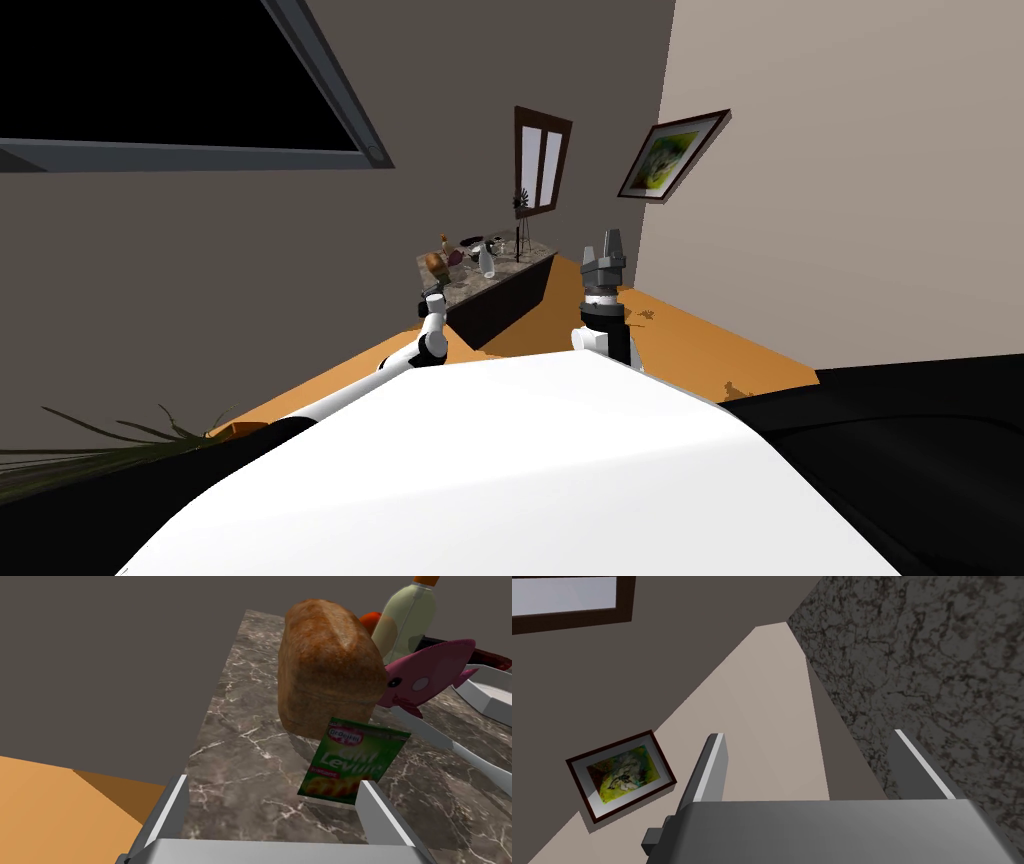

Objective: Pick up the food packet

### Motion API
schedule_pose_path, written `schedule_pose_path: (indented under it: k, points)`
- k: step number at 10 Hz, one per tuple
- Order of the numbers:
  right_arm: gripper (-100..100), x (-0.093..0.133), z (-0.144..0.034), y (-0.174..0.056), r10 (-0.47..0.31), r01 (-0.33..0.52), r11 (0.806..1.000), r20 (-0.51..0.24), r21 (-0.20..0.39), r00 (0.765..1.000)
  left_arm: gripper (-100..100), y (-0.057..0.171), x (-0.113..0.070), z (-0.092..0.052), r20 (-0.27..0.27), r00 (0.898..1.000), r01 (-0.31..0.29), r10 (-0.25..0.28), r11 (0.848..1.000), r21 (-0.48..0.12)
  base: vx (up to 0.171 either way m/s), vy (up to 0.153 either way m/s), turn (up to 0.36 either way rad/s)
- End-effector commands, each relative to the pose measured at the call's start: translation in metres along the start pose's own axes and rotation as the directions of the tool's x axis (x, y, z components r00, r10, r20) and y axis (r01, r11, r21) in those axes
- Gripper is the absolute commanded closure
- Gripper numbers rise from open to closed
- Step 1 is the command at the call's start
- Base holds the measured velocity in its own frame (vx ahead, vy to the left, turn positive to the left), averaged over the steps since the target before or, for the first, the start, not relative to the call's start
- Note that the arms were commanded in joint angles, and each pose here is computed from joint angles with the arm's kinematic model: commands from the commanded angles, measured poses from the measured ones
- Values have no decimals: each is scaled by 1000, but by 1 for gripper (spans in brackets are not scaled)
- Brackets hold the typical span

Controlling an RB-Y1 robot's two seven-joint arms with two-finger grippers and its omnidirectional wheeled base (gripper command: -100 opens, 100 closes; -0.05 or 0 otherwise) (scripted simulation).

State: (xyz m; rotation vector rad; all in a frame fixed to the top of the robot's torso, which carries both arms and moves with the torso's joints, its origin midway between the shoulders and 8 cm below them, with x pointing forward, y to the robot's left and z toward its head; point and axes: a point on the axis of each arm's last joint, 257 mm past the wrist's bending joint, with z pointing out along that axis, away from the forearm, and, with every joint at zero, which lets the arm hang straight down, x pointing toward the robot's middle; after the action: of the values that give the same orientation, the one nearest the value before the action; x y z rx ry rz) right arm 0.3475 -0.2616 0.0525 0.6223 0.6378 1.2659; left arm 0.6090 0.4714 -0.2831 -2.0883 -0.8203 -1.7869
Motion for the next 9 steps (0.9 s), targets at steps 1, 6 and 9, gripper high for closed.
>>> schedule_pose_path:
  k: [1,6,9]
  points:
    - [0,0,0,0,0,0,1000,0,0,1000,-100,9,10,3,-2,999,42,-42,999,-10,78,-66,-1]
    - [0,0,0,0,0,0,1000,0,0,1000,-100,28,19,5,12,989,146,-146,989,-26,121,-21,17]
    - [0,0,0,0,0,0,1000,0,0,1000,100,29,19,5,12,989,147,-147,989,-27,7,1,0]
